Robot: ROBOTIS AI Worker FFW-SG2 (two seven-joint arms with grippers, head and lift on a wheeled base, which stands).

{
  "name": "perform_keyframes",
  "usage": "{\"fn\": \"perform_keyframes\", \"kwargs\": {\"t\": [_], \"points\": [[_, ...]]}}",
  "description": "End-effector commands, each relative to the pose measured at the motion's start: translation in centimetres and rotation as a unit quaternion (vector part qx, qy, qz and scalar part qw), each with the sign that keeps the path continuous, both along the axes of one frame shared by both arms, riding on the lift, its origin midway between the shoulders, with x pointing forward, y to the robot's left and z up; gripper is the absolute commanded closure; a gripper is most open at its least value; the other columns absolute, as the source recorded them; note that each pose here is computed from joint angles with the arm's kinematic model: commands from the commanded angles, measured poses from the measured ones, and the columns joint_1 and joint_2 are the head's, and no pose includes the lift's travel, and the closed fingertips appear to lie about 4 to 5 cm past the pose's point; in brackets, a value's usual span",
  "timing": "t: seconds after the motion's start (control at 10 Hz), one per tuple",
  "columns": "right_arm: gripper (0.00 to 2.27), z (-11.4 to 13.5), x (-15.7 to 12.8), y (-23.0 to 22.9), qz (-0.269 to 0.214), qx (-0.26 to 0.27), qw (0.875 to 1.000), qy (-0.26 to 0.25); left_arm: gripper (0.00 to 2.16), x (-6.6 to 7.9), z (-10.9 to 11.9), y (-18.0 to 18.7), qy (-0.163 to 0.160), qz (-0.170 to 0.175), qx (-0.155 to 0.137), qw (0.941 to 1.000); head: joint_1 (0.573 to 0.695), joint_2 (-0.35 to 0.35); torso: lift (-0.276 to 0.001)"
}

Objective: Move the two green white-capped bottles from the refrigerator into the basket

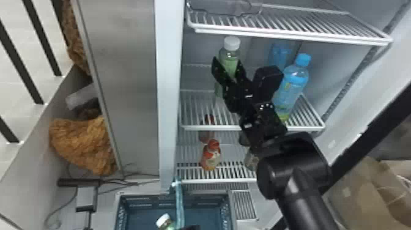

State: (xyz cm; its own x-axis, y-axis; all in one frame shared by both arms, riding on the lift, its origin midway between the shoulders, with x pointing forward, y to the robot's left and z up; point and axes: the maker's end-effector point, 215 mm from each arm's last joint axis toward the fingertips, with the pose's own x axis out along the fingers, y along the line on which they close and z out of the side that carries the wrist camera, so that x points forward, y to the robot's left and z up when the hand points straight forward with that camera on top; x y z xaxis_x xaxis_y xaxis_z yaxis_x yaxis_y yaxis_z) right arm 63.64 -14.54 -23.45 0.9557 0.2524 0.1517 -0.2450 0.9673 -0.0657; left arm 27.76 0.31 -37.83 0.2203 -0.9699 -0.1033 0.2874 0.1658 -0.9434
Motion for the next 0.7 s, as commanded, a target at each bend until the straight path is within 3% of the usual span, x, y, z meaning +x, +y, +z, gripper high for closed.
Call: {"fn": "perform_keyframes", "kwargs": {"t": [0.0,0.6], "points": [[0.89,-0.2,-2.1,0.2,0.01,0.003,1.0,0.006,1.2,-0.1,0.1,0.1,0.0,0.002,-0.001,1.0,0.695,-0.172,-0.004],[0.89,2.3,-11.7,2.4,0.07,0.066,0.995,0.014,1.2,0.3,0.2,0.8,-0.004,0.012,0.002,0.9999,0.695,-0.154,-0.004]]}}
